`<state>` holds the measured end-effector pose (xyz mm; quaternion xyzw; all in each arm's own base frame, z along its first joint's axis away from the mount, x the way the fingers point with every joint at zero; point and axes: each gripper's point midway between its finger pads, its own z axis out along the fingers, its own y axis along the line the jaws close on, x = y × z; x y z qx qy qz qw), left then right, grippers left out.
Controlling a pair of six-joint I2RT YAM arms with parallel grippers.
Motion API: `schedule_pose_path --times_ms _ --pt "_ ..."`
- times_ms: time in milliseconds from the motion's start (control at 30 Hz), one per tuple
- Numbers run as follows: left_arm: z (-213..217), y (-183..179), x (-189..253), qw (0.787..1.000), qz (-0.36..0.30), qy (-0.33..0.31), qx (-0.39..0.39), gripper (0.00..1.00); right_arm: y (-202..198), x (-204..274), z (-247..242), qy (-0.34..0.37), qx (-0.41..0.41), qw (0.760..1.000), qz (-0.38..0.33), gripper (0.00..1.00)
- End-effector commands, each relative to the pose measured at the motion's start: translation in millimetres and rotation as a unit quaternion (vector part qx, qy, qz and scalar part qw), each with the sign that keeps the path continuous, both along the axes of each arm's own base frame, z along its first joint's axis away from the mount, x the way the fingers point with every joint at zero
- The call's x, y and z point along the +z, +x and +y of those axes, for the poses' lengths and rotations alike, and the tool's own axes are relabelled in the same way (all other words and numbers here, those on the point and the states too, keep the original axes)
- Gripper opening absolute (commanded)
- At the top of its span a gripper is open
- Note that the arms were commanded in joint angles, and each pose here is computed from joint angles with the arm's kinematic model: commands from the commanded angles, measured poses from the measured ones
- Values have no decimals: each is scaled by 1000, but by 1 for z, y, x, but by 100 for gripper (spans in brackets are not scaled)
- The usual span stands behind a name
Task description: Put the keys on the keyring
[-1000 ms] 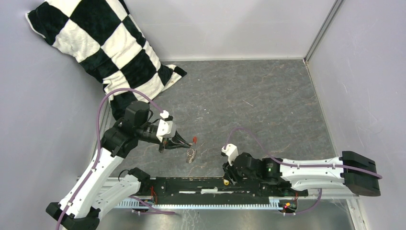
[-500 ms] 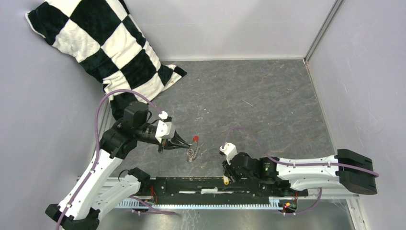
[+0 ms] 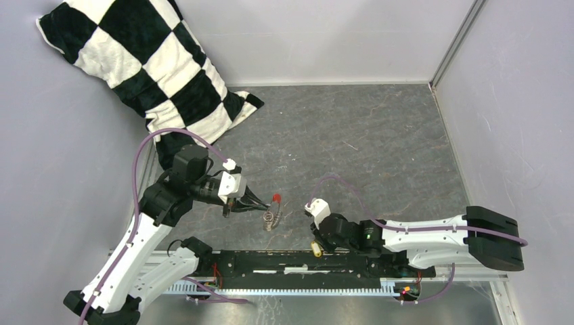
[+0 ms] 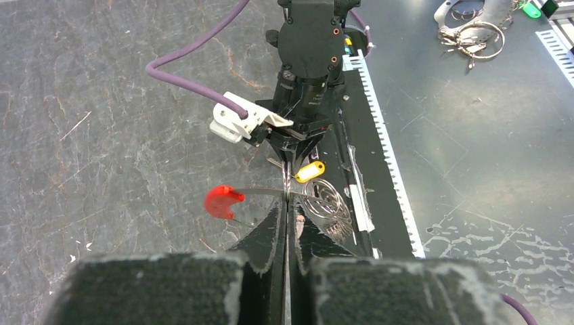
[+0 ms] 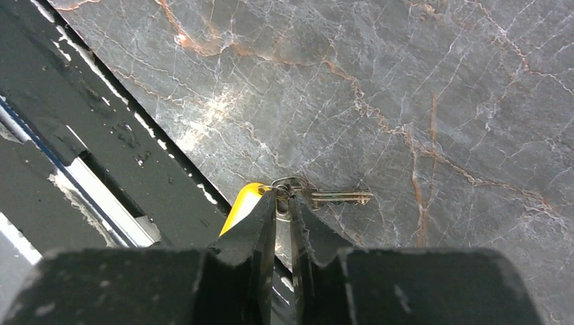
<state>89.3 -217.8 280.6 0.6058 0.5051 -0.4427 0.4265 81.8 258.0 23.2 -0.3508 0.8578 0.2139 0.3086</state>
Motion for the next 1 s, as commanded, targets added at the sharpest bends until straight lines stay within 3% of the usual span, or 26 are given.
schedule_pose_path --times_ms 0,133,467,667,800,967 --pt "0 -3 6 1000 2 -9 -1 2 10 14 11 11 -10 1000 -24 13" --pt "0 -3 5 1000 1 -9 0 2 11 14 10 7 -8 1000 -29 1" --pt "0 -2 7 1000 -3 -8 3 2 41 40 24 -11 52 991 -122 0" --pt "2 -3 8 1000 -7 -9 9 2 59 50 23 -7 56 989 -137 1" --pt "2 -3 9 1000 -9 -9 10 2 36 37 15 13 53 994 -95 36" --pt "2 -2 8 1000 -7 -9 10 2 6 32 12 48 36 998 -34 50"
